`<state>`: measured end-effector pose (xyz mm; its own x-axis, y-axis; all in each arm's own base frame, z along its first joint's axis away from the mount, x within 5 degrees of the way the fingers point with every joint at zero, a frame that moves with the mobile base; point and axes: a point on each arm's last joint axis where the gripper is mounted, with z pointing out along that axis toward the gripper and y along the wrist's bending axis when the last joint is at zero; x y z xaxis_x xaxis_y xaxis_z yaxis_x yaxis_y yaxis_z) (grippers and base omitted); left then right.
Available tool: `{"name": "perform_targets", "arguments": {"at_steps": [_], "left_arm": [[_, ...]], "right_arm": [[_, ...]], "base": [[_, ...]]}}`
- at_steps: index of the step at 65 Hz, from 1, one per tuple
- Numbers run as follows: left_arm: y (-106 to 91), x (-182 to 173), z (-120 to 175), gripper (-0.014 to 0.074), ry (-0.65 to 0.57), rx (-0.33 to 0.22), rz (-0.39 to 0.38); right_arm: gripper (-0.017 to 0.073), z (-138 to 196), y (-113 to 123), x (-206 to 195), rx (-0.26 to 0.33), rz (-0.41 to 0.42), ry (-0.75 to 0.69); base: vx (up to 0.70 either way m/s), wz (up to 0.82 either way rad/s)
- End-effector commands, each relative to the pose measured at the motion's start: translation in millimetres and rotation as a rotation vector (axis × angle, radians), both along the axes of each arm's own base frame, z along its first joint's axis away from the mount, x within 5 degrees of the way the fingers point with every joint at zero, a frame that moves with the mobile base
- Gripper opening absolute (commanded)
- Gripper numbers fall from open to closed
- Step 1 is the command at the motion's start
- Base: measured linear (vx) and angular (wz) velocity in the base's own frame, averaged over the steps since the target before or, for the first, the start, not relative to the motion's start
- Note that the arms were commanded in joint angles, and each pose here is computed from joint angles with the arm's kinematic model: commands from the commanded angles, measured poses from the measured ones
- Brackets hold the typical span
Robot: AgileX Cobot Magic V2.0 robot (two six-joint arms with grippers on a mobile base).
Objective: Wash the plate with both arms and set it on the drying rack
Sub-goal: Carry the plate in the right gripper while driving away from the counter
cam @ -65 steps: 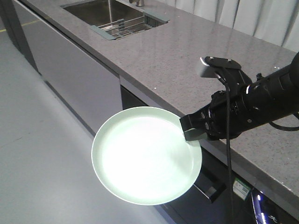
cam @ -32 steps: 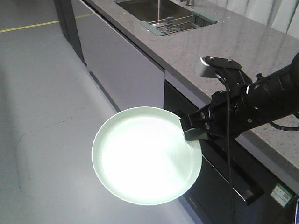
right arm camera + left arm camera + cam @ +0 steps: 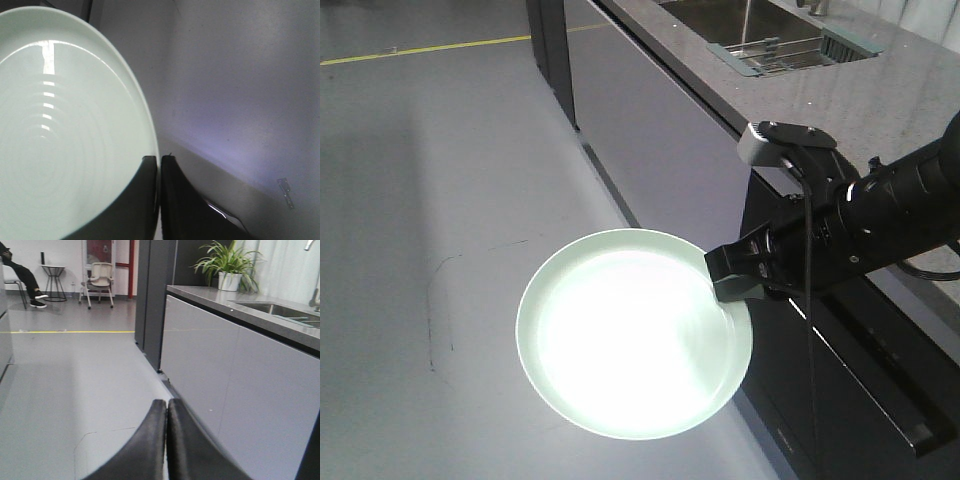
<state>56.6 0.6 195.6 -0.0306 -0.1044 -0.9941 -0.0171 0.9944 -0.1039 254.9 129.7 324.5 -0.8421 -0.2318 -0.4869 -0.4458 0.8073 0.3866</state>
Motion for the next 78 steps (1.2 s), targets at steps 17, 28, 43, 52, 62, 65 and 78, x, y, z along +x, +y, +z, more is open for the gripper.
{"name": "perform_targets", "arguments": {"at_steps": [17,28,43,52,62,65,78], "left_arm": [[0.2,-2.7,17.9,-0.0006,-0.12,-0.005,0.002],[0.2,-2.7,17.9,-0.0006,-0.12,-0.005,0.002],[0.2,-2.7,17.9,-0.0006,-0.12,-0.005,0.002],[0.2,-2.7,17.9,-0.0006,-0.12,-0.005,0.002],[0.2,-2.7,17.9,-0.0006,-0.12,-0.005,0.002],[0.2,-2.7,17.9,-0.0006,-0.12,-0.005,0.002],[0.2,-2.7,17.9,-0.0006,-0.12,-0.005,0.002]], "right_arm": [[-0.0008,19.4,-0.2,-2.4,0.057,-0.016,-0.073],[-0.0008,19.4,-0.2,-2.4,0.057,-0.017,-0.073],[-0.0008,19.4,-0.2,-2.4,0.057,-0.017,-0.073],[-0.0008,19.4,-0.2,-2.4,0.057,-0.016,-0.073],[-0.0008,19.4,-0.2,-2.4,0.057,-0.016,-0.073],[-0.0008,19.4,-0.2,-2.4,0.057,-0.016,-0.073],[-0.0008,19.4,-0.2,-2.4,0.057,-0.017,-0.073]], "base": [[-0.04,0.25],[-0.03,0.27],[-0.02,0.29],[-0.01,0.32],[-0.01,0.34],[0.0,0.35],[0.02,0.33]]}}
